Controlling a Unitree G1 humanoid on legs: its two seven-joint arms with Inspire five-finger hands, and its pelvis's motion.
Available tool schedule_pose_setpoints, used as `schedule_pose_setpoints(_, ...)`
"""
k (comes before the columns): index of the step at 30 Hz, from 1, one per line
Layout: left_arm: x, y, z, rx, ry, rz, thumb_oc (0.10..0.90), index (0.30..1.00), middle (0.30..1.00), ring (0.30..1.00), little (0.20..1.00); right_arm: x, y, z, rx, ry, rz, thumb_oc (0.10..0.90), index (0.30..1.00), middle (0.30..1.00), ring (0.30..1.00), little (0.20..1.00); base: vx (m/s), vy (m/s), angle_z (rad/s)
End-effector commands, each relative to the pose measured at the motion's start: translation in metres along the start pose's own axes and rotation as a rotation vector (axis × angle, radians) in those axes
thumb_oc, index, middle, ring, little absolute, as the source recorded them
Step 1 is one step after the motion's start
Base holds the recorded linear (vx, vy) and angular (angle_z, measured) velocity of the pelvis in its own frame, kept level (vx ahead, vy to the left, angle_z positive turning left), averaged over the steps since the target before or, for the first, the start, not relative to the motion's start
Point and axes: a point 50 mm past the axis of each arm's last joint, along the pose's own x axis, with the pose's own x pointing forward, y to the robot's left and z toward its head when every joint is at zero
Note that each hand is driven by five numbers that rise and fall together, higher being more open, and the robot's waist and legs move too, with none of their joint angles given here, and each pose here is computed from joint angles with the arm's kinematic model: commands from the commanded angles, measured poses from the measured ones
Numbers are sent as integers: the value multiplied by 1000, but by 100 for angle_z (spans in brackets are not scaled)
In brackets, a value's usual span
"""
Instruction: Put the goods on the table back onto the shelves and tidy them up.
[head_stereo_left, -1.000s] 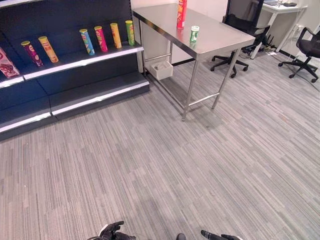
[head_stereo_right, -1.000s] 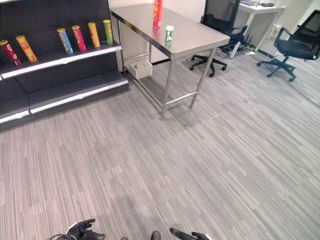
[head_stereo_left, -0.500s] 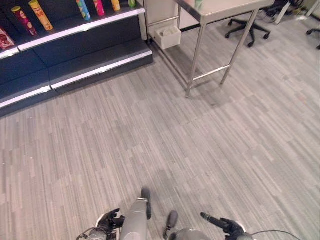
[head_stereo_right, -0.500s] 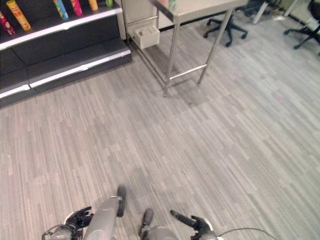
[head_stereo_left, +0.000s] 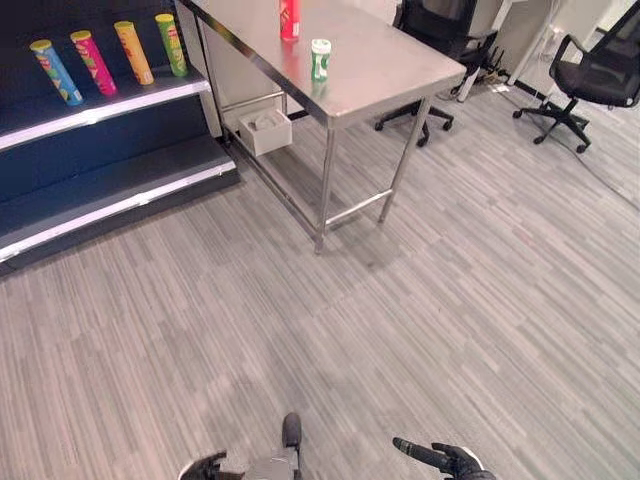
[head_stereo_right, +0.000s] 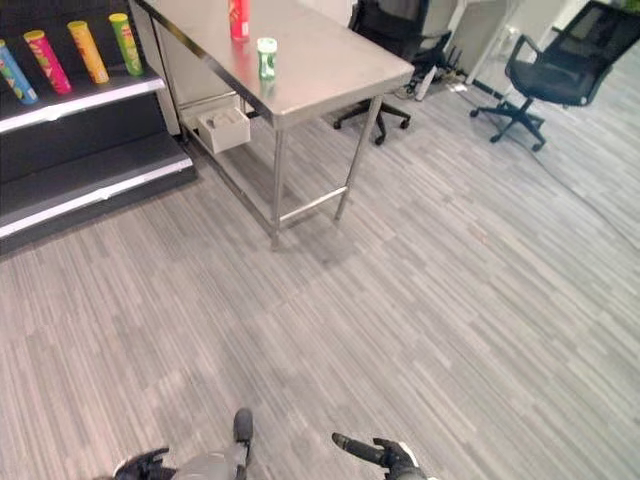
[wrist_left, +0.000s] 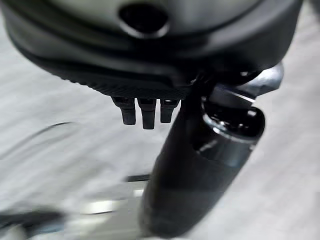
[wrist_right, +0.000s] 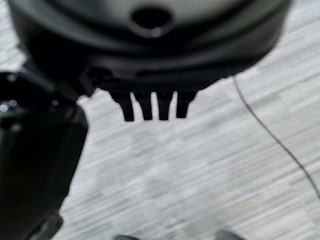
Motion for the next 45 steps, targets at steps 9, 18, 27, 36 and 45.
schedule_pose_setpoints(9, 4, -14, 43, 38, -153, -41, 800, 900, 900, 900, 900, -5, -35, -27, 1, 91, -108, 800, 900, 900, 900, 900, 439, -76, 46)
schedule_pose_setpoints(18, 2, -29, 50, -31, -191, -82, 800, 900, 900, 900, 900, -4, -47, -21, -13, 78, -134, 800, 900, 900, 900, 900, 125, -134, 24)
schedule_pose_setpoints(27, 2, -36, 53, 24, -200, -98, 800, 900, 900, 900, 900, -2, -58, -5, -59, 31, -168, 800, 900, 900, 900, 900, 203, 301, -7)
schedule_pose_setpoints(36, 4, -6, 62, 97, -199, -17, 800, 900, 900, 900, 900, 0, -52, 5, 88, 2, -180, 800, 900, 900, 900, 900, 54, 391, -24)
schedule_pose_setpoints(45, 2, 4, 75, 54, -255, 17, 800, 900, 900, 900, 900, -26, -137, 9, 321, -133, -518, 800, 900, 900, 900, 900, 46, 73, -28)
